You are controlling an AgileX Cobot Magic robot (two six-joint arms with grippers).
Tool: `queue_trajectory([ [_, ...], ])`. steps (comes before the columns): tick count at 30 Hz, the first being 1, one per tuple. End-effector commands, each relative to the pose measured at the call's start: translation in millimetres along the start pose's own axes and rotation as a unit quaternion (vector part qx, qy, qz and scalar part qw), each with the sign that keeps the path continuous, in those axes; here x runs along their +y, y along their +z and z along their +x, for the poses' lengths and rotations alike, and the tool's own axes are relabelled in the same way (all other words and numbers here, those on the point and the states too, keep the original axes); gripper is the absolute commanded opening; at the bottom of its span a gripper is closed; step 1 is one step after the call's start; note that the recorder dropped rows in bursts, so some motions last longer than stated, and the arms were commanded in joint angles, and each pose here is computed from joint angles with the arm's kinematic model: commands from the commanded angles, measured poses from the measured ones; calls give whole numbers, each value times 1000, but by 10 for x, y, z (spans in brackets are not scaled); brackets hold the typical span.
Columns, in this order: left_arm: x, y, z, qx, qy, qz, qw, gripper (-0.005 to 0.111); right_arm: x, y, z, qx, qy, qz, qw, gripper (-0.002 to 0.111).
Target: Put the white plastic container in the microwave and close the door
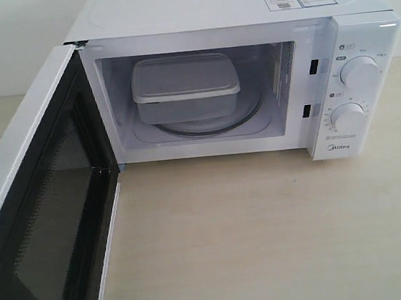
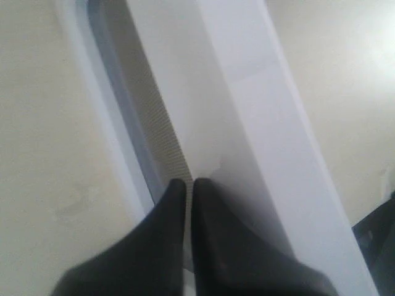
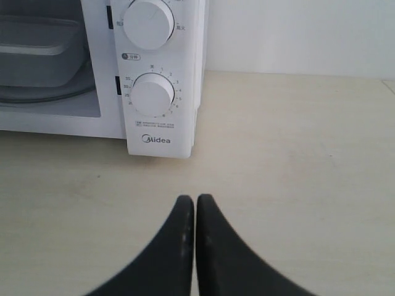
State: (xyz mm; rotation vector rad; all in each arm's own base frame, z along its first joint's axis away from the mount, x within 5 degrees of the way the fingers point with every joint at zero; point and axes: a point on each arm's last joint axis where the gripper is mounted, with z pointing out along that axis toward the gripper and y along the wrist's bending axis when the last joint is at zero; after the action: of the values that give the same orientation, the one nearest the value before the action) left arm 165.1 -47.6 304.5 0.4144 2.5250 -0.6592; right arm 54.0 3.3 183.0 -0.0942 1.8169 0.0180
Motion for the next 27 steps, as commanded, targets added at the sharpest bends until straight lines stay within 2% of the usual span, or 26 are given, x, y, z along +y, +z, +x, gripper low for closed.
queue_trajectory([
  [1,-97,57,-6,-11,27,43,999,4,-5,-4,-6,-4,-7,3,1000,1],
  [4,-232,110,-21,-16,63,61,996,4,-5,-4,-6,-4,-7,3,1000,1],
  [14,-522,166,-102,-70,100,121,985,4,-5,-4,-11,-7,-7,3,1000,1],
  [19,-660,193,-74,-66,122,146,979,4,-5,-4,-11,-7,-7,3,1000,1],
  [23,-829,200,10,-45,174,195,964,4,-5,-4,-11,-7,-7,3,1000,1],
  [27,-887,196,49,-38,200,207,957,4,-5,-4,-11,-7,-7,3,1000,1],
])
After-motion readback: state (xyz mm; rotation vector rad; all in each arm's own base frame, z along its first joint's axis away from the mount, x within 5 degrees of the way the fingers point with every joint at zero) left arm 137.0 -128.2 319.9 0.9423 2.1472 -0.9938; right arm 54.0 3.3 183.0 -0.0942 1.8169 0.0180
